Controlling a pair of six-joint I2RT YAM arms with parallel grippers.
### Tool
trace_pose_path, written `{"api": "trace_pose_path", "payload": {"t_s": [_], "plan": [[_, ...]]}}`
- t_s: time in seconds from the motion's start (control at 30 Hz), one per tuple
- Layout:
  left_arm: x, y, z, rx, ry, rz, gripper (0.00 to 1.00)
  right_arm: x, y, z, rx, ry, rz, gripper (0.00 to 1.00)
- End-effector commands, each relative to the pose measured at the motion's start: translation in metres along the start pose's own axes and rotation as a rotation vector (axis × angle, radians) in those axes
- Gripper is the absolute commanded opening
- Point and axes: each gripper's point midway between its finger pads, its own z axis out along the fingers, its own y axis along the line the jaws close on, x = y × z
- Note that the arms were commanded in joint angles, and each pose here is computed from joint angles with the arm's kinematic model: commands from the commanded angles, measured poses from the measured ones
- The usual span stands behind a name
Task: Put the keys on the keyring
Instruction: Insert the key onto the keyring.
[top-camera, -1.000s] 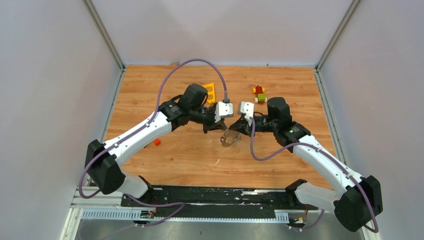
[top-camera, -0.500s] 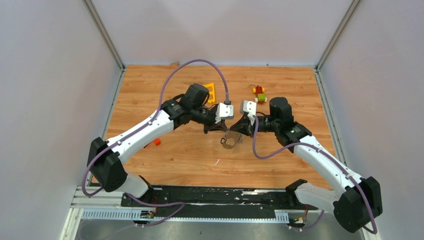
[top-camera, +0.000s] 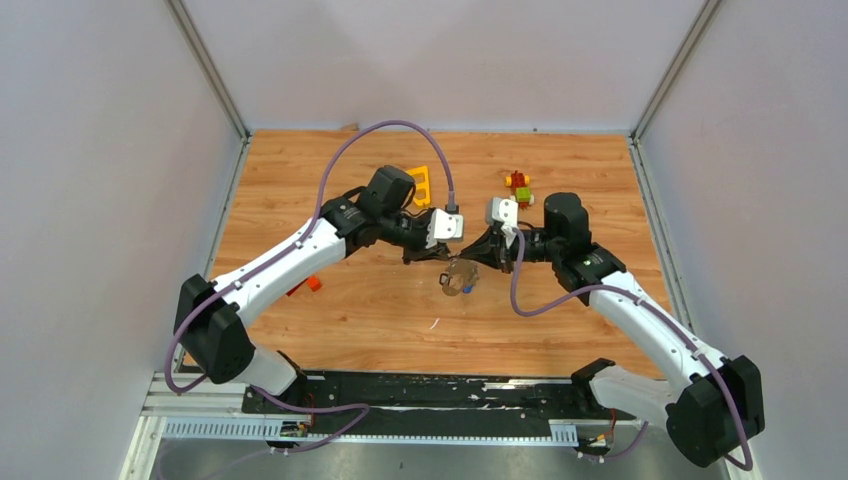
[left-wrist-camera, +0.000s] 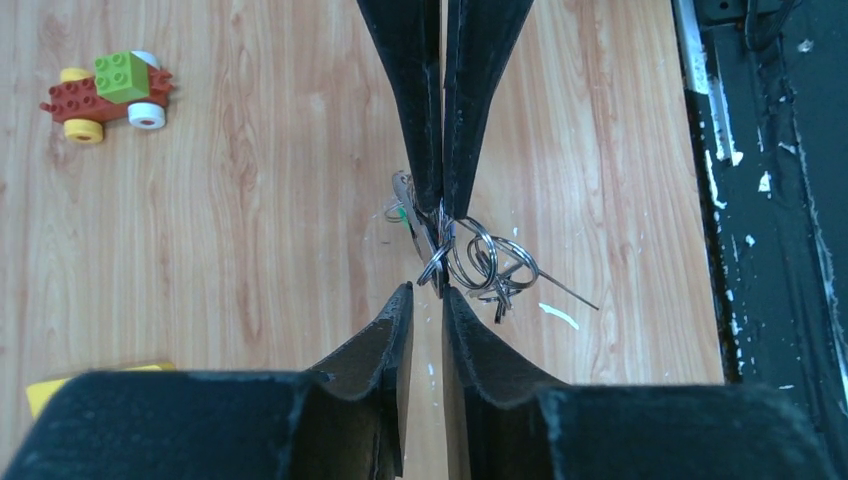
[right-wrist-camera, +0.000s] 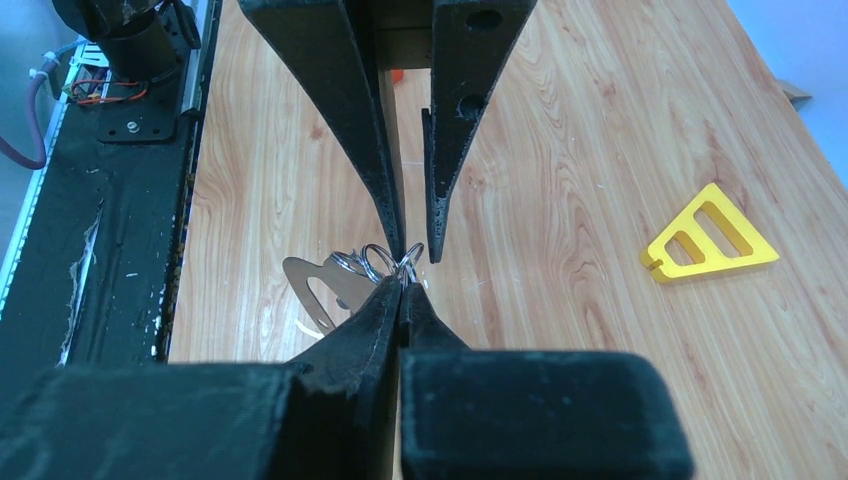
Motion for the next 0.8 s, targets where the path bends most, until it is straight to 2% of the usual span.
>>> {"api": "trace_pose_path", "payload": {"t_s": [0.0,0.33,0.47,0.57,0.77], "plan": [[-0.012,0.007,-0.008,-0.016,-0.021,0.109,0.24,-0.023,0.001,-0.005,-0.014,-0.074,-0.074,0.00],[-0.020,0.004,-0.016,-0.004,-0.030,0.203,0.28,-0.019,0.007,-0.008,-0.062,-0.077,-0.104,0.00],[-0.022,-0.004,-0.024,0.027,-0.019,0.242,0.35,-0.017,0.012,-0.010,-0.089,-0.079,-0.146,0.00],[-0.027,-0.007,-0.029,0.028,-0.030,0.267,0.45,-0.015,0.015,-0.010,-0.113,-0.075,-0.167,0.00],[-0.037,-0.018,-0.030,0.058,-0.095,0.265,0.50,-0.013,0.022,-0.011,-0.157,-0.078,-0.189,0.00]]}}
